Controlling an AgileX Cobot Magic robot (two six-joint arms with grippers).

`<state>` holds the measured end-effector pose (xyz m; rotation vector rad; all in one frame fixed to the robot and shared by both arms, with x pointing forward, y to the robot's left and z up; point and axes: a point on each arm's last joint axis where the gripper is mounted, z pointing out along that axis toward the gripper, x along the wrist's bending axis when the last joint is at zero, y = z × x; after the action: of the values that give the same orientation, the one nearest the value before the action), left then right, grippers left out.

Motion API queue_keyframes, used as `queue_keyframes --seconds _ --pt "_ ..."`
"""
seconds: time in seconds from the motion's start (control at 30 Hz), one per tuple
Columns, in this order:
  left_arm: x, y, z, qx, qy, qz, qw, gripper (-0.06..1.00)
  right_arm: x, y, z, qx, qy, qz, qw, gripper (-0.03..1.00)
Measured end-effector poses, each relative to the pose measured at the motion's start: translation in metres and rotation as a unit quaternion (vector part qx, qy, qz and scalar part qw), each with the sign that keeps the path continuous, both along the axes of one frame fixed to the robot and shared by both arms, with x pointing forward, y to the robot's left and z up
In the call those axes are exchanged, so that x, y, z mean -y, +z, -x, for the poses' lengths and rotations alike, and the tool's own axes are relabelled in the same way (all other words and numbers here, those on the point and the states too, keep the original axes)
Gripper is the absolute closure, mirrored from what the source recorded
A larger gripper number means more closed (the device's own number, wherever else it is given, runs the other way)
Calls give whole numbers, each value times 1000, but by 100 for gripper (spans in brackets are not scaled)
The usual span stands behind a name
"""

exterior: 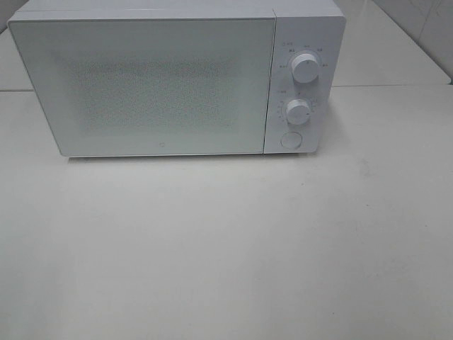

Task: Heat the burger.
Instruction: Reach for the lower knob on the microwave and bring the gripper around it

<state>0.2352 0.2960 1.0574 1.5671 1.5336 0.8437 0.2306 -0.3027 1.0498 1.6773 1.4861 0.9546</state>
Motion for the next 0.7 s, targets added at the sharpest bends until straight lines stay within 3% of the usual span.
queue_keyframes --seconds 0.13,0.7 --pt "1 0 6 19 20 1 1000 -4 0 0 0 0 0 0 1000 23" --pt "1 -1 5 18 18 4 1000 -4 0 0 0 0 0 0 1000 23"
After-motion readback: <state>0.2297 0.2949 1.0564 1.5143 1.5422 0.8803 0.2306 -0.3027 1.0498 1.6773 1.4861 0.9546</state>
